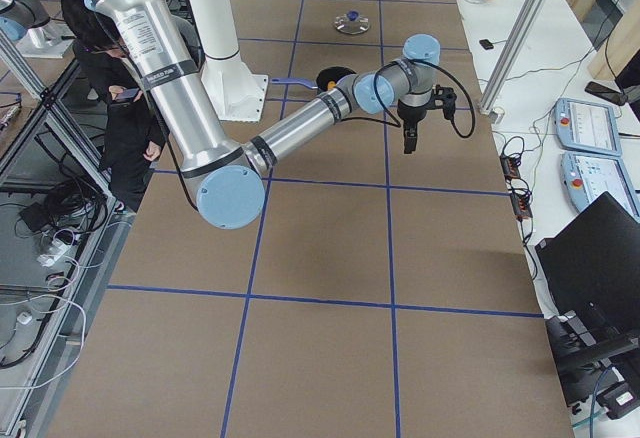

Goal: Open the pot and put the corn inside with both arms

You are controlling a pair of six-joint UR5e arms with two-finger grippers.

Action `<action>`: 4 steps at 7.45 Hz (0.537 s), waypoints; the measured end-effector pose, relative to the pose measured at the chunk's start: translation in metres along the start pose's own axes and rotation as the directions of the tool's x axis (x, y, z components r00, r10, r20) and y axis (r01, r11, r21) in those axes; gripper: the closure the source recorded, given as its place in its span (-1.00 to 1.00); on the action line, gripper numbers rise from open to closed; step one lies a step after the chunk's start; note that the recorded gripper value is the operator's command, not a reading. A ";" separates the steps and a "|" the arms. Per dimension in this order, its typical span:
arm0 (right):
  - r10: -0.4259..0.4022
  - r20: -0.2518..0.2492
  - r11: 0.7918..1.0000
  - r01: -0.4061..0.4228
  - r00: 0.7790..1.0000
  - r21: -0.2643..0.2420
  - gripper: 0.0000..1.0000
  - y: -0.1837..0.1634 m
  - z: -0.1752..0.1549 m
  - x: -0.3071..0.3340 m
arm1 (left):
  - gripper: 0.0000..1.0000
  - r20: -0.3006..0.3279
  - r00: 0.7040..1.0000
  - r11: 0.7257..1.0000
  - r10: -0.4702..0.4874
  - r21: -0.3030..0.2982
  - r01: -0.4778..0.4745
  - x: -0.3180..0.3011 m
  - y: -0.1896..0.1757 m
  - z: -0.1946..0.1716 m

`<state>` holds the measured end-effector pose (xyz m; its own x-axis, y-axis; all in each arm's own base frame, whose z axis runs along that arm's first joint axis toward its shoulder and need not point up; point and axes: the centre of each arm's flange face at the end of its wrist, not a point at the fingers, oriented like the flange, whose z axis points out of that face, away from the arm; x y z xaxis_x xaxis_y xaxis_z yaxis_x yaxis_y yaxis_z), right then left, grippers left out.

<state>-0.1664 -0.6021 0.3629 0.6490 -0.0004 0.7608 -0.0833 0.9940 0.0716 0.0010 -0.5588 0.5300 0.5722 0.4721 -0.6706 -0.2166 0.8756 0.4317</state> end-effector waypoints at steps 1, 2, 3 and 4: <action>-0.032 -0.005 0.999 0.032 0.999 -0.002 -1.00 0.004 -0.011 0.056 | -0.94 0.008 1.000 1.000 0.002 -0.001 -0.002 -0.018 0.005 -0.008; -0.048 -0.009 0.999 0.048 0.999 0.002 -1.00 0.011 -0.022 0.106 | -0.94 0.016 1.000 1.000 0.001 0.001 -0.002 -0.036 0.007 -0.014; -0.048 -0.018 0.999 0.048 0.999 0.010 -1.00 0.018 -0.031 0.141 | -0.94 0.026 1.000 1.000 -0.008 0.009 0.008 -0.052 0.008 -0.023; -0.039 -0.028 0.999 0.039 0.999 0.013 -1.00 0.023 -0.035 0.163 | -0.94 0.038 0.999 0.999 -0.027 0.021 0.027 -0.070 0.011 -0.033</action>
<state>-0.0362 -0.5753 0.4656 0.6726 -0.0356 0.7392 -0.0680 0.9916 0.1096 -0.0673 -0.5789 0.5613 0.6074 0.4438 -0.6589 -0.1843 0.8855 0.4266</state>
